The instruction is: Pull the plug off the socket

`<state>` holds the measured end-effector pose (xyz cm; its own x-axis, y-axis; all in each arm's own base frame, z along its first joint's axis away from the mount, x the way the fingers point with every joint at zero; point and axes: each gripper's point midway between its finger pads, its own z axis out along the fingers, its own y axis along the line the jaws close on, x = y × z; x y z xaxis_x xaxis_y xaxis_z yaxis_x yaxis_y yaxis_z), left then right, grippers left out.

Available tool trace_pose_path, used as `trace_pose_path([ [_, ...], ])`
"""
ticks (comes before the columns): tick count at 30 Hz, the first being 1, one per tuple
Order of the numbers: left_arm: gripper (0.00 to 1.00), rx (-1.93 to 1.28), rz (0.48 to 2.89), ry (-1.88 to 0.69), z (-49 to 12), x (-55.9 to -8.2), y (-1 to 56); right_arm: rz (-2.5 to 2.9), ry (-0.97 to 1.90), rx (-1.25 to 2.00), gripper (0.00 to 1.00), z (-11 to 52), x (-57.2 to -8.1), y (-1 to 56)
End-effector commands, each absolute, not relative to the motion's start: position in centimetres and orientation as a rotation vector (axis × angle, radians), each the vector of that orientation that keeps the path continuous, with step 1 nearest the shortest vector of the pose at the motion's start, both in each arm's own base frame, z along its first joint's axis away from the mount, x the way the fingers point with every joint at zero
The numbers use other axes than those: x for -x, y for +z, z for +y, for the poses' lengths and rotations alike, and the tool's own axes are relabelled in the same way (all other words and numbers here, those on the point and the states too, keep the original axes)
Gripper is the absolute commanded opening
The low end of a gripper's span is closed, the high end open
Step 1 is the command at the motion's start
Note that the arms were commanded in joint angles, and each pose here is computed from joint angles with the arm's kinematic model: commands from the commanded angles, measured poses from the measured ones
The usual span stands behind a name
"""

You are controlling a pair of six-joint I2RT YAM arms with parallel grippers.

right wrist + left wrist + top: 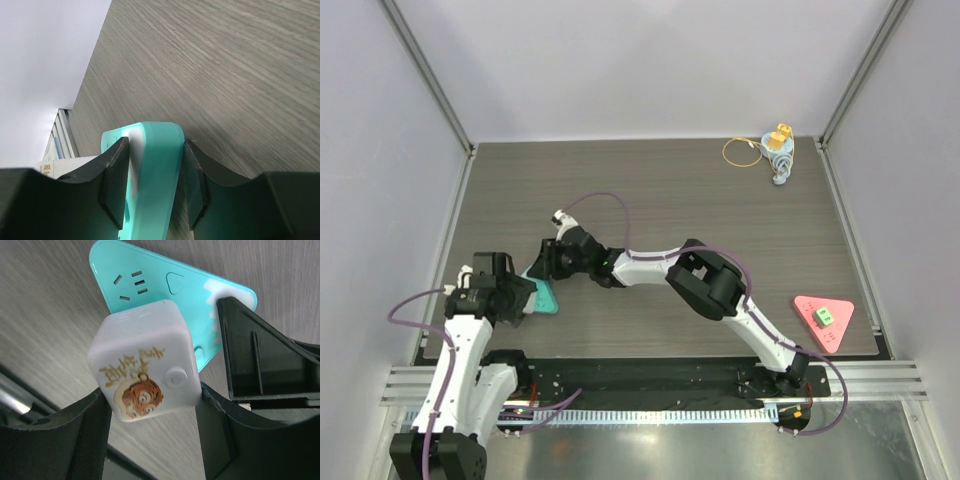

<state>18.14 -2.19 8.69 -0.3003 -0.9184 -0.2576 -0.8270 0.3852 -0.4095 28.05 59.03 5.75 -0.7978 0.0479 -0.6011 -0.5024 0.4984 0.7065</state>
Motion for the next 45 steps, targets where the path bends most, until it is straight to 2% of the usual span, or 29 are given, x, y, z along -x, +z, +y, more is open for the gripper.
trace_pose_path([
  [1,0.0,1.364,2.275,-0.387,-4.1,-17.8,13.5,2.311,0.851,0.383,0.01,54.1,-30.7,-3.6],
  [8,0.0,1.297,2.312,-0.312,-3.3,-17.7,13.4,2.291,0.746,0.38,0.01,54.0,-30.1,-4.3],
  [14,0.0,1.188,2.315,-0.344,-3.5,-17.5,13.9,2.277,0.878,0.393,0.01,54.9,-29.2,-2.9],
  [15,0.26,1.18,2.299,-0.322,-3.1,-17.4,14.3,2.261,0.923,0.401,0.01,55.3,-29.0,-2.4],
  [17,0.55,1.19,2.273,-0.268,-2.2,-16.5,14.8,2.259,0.954,0.393,0.01,54.9,-28.5,-2.0],
  [18,0.77,1.197,2.24,-0.228,-1.5,-16.5,15.3,2.236,0.992,0.392,0.01,55.2,-28.4,-0.9],
  [19,0.82,1.201,2.235,-0.216,-1.3,-16.3,15.4,2.241,0.998,0.39,0.01,55.0,-28.3,-1.2],
  [21,0.98,1.228,2.248,-0.213,-1.4,-16.0,15.1,2.224,1.027,0.375,0.01,54.8,-27.9,-0.3],
  [30,1.0,1.368,2.29,-0.26,-2.7,-17.4,11.3,2.211,1.119,0.376,0.03,54.5,-26.7,1.1],
  [35,1.0,1.426,2.243,-0.16,-1.3,-18.6,10.2,2.2,1.141,0.379,0.03,54.5,-26.4,1.7],
  [41,0.99,1.415,2.221,-0.154,-1.0,-20.5,9.3,2.182,1.201,0.401,0.05,54.8,-25.8,2.4],
  [43,0.96,1.419,2.252,-0.158,-1.3,-20.3,8.4,2.18,1.214,0.41,0.08,54.9,-25.6,2.6],
  [45,0.87,1.419,2.277,-0.189,-1.8,-20.2,7.8,2.171,1.222,0.418,0.11,55.0,-25.5,2.9],
])
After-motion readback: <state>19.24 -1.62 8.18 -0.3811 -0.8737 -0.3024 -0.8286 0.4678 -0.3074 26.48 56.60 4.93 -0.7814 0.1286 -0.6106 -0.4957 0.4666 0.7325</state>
